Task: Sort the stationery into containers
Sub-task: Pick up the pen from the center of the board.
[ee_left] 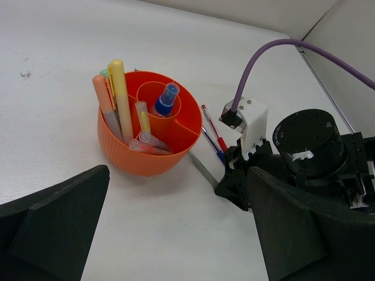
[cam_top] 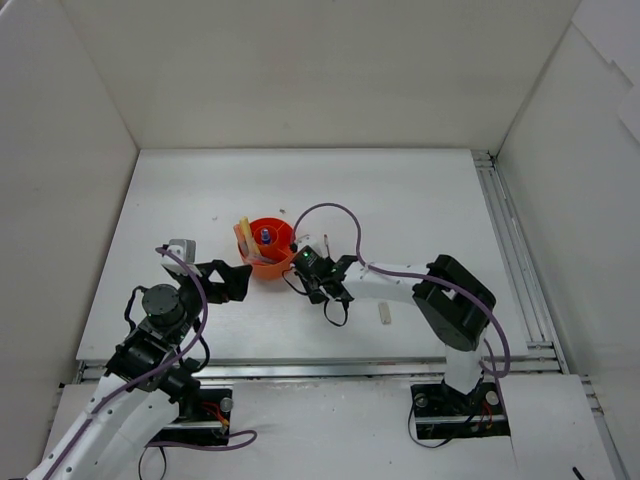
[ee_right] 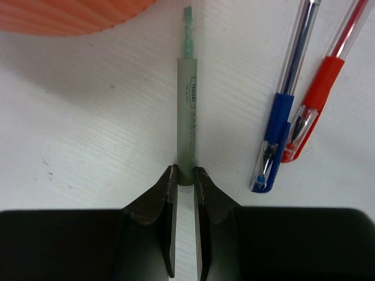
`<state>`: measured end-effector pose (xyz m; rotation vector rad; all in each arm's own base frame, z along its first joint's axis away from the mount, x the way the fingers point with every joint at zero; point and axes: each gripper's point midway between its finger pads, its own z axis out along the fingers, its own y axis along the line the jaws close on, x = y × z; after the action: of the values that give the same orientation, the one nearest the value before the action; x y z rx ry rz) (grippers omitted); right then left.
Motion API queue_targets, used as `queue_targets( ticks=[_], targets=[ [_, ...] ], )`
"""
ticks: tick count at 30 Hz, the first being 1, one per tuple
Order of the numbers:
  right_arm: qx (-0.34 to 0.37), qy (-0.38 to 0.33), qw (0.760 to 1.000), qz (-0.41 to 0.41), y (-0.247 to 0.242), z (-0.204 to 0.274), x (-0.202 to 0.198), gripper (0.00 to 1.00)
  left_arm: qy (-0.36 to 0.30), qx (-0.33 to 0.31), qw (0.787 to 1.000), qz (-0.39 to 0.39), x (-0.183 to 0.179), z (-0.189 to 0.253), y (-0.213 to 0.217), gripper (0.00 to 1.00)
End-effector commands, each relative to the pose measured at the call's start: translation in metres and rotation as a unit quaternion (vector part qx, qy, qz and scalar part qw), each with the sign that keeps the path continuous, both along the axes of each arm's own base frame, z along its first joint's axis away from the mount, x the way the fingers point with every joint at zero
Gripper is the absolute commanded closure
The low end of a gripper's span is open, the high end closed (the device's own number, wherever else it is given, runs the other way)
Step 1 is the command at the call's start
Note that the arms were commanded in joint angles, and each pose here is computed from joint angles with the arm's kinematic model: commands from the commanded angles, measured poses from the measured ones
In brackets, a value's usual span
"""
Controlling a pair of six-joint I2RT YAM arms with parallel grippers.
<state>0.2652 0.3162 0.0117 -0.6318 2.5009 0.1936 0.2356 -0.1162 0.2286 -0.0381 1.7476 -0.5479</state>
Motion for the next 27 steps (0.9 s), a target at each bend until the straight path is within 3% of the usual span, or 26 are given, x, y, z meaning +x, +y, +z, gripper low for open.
queue_targets(
  ticks=[1,11,15,18,27],
  targets=[
    [0.021,-0.035,0.999,-0.003,-0.004,0.037,-0.004,1.0,-0.016,-0.014,1.0,-0.014,0.001,0.016,-0.006,0.0],
    [0.129,-0.105,0.986,0.01,-0.029,0.121,-0.035,1.0,-0.02,-0.047,0.993,-0.104,0.001,0.02,-0.044,0.01],
    [0.238,-0.139,0.96,0.059,-0.013,0.166,-0.049,1.0,-0.012,-0.06,0.986,-0.154,0.009,0.019,-0.071,0.01],
    [0.275,-0.137,0.946,0.098,-0.002,0.18,-0.062,1.0,-0.012,-0.07,0.979,-0.191,0.009,0.025,-0.093,0.01],
    [0.287,-0.144,0.938,0.128,0.008,0.187,-0.071,1.0,-0.023,-0.092,0.97,-0.222,0.014,0.037,-0.126,0.01]
  ],
)
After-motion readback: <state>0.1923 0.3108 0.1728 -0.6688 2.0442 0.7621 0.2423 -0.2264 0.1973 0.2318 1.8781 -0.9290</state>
